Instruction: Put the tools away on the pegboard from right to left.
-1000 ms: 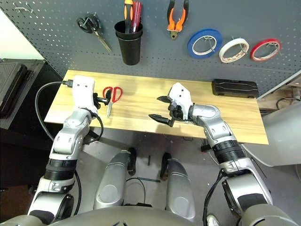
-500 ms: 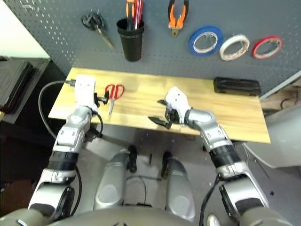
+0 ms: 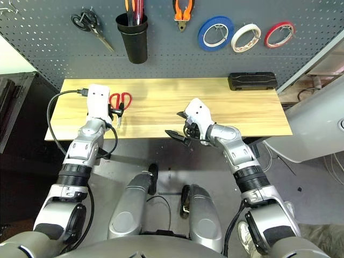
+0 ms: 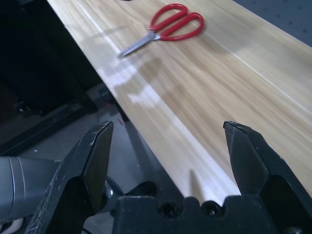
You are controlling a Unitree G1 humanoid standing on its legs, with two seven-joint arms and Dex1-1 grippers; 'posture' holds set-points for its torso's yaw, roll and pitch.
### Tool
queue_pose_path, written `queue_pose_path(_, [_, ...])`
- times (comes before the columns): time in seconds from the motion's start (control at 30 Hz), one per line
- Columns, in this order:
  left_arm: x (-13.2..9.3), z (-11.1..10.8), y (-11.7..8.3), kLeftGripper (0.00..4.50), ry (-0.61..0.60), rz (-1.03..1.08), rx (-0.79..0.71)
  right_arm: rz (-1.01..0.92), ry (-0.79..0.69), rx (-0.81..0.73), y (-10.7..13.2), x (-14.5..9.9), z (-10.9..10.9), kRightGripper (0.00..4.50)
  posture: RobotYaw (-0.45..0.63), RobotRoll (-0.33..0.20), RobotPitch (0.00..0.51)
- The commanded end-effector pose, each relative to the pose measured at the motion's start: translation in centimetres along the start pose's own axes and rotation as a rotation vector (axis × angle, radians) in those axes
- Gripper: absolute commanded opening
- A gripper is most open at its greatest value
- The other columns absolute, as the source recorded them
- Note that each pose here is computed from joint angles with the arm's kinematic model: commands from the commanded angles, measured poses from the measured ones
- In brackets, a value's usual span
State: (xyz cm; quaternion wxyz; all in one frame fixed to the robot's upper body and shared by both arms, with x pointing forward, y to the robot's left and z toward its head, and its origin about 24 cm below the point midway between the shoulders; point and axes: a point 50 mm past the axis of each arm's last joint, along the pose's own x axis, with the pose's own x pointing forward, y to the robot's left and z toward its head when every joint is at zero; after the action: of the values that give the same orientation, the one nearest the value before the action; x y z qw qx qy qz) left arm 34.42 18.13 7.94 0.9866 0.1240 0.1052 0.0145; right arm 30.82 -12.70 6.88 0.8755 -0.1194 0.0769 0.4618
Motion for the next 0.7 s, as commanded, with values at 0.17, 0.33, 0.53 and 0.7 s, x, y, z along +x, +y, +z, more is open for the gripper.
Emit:
queue_pose_path(0.17, [1.4,-0.2,0.2,4.47,0.011,0.044,-0.001,-0.033,0.01,-0.016,-0.3,0.0,-0.4,4.5,0.15,0.0,0.308])
queue_pose_path(0.33, [2.8,-0.3,1.2,4.47,0.052,0.116,-0.05,-0.052,-0.002,-0.028,-0.7,0.4,0.0,4.5,0.15,0.0,0.305])
queue_pose_path(0.53, [4.0,0.4,1.6,4.47,0.051,0.165,-0.07,-0.074,-0.011,-0.037,-1.2,0.5,0.3,4.5,0.14,0.0,0.305])
queue_pose_path(0.7, [4.3,0.7,1.3,4.47,0.041,0.179,-0.091,-0.08,-0.014,-0.038,-1.2,0.4,0.3,4.5,0.14,0.0,0.304])
